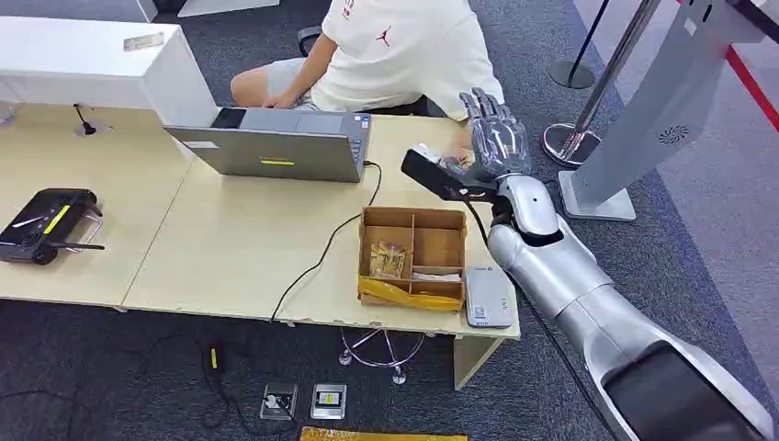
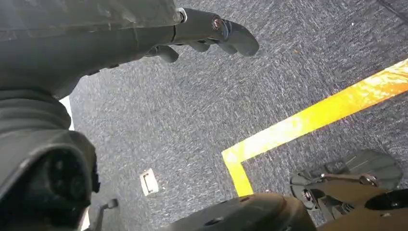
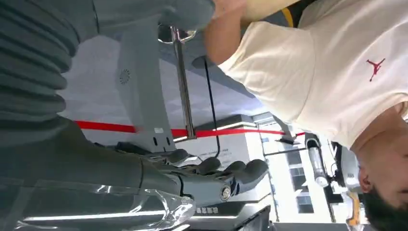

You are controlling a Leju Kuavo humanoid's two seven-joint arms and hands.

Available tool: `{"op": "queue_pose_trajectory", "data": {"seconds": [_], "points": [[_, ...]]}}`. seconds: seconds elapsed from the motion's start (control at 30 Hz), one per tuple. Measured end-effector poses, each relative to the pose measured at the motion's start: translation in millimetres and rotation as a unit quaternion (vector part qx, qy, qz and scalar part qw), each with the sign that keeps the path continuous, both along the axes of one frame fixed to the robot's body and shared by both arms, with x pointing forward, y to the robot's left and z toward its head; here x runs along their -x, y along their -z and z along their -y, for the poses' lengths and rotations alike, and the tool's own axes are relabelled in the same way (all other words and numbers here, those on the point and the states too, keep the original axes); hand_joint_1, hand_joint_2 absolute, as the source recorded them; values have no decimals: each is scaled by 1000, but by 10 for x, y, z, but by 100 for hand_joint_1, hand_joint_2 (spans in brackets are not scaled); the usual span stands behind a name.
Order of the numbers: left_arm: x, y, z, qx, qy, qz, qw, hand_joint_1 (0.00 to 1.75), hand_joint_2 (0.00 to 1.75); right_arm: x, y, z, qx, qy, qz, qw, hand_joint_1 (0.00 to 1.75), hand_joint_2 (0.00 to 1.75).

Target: Pass the card to the sensor for recognition and then transmit it.

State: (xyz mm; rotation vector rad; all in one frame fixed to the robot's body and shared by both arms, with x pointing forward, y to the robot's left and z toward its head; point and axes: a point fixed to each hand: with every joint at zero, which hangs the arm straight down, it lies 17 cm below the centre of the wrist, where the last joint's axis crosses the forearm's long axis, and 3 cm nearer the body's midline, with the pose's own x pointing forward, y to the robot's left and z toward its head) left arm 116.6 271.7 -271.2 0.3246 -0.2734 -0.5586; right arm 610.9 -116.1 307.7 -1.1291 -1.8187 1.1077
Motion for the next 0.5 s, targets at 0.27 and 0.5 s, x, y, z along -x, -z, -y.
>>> {"op": "queue_pose_trajectory", "data": {"seconds": [0.27, 0.5], "points": [[13, 1, -18, -2, -8, 1, 1000, 0, 0, 40, -191, 101, -11, 12, 41, 999, 0, 175], [50, 4, -34, -3, -29, -1, 1000, 0, 0, 475, -498, 388, -8, 30, 180, 983, 0, 175]]}}
